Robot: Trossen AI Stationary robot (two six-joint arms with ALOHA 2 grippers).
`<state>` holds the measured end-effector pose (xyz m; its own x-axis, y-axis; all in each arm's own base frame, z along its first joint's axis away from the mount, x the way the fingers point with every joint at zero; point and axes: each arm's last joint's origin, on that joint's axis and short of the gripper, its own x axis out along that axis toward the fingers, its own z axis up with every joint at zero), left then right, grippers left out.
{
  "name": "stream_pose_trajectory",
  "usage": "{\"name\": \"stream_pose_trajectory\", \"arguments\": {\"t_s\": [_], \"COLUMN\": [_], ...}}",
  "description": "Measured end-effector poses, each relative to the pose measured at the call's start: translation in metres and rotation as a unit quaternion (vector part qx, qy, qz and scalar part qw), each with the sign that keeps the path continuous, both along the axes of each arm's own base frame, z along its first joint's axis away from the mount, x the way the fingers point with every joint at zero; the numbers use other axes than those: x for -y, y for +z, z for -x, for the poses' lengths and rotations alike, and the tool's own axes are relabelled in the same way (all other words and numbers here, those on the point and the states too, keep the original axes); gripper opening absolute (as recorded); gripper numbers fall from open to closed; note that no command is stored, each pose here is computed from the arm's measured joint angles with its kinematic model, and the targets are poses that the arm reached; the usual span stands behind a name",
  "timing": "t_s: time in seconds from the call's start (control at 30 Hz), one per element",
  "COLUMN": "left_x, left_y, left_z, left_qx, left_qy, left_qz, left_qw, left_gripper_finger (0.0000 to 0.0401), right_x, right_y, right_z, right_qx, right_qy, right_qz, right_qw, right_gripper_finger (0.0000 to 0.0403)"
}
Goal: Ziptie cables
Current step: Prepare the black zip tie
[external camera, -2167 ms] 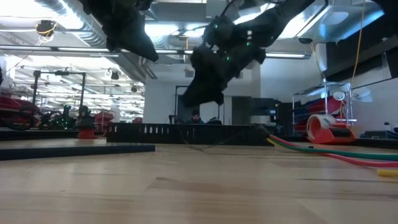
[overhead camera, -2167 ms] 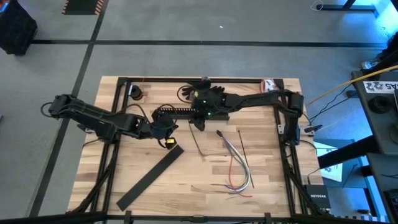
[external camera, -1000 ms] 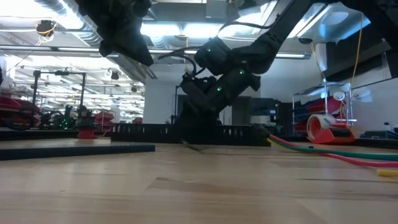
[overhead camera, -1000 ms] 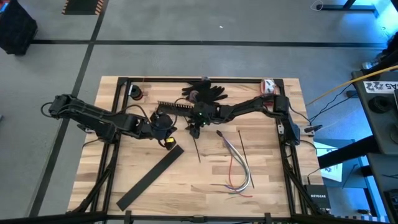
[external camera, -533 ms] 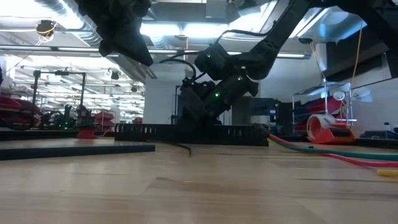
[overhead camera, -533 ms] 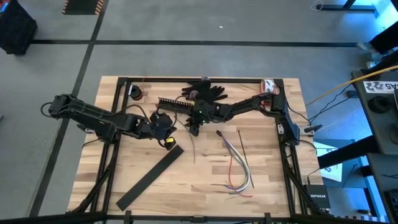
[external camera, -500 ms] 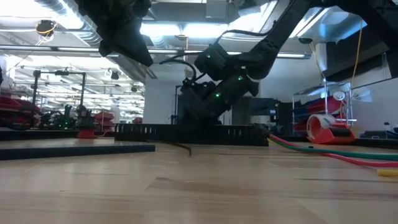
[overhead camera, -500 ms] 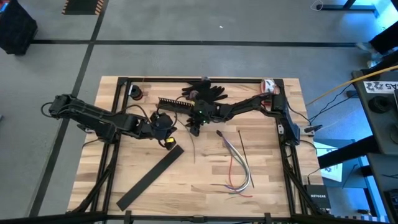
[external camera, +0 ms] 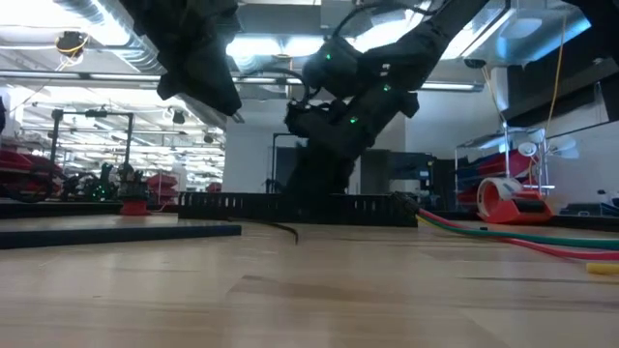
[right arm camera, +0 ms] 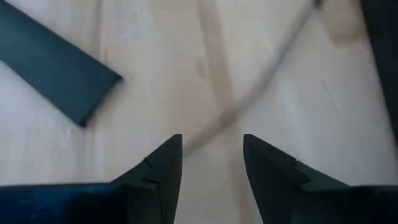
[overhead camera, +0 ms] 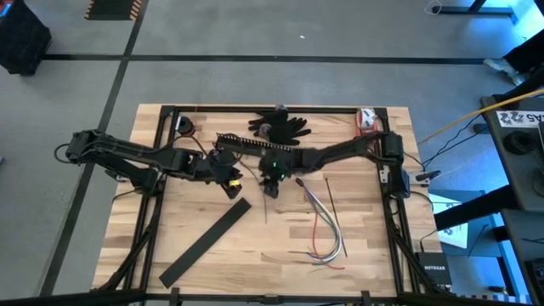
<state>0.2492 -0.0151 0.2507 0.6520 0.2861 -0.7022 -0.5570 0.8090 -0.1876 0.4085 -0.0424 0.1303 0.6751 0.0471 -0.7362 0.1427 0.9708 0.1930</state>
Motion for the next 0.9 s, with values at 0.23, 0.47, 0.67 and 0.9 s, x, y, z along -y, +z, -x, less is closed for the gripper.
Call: {"name": "stream_pose_trajectory", "arguments": {"t_s": [0.23,0.47,0.67,0.9], "left_x": [0.003,0.004,0.004,0.004], "left_y": [-0.001,-0.001,-0.001,-0.001], "left_z": [0.001,0.001,0.001,0.001], "left_qx": [-0.009,-0.01,-0.014,-0.013], "left_qy": [-0.014,-0.016,-0.025,-0.025], "left_qz": [-0.008,-0.008,-0.017,-0.017], "left_qw": [1.0,1.0,0.999,0.999], "left_gripper_finger": [0.01,0.01,0.01,0.01], "right_x": [-0.003,0.005,0.005,0.001], "right_y": [-0.014,-0.034,-0.032,-0.036], "right_z": [-0.015,-0.027,-0.033,-0.029], "right_qx": [0.055,0.072,0.071,0.029], "right_qy": [-0.101,-0.11,-0.1,-0.097], "right_qz": [0.091,0.084,0.077,0.099], "right_qw": [0.989,0.988,0.989,0.99], "right_gripper_finger": [0.0149,0.0136,0.0131,0.0131]}}
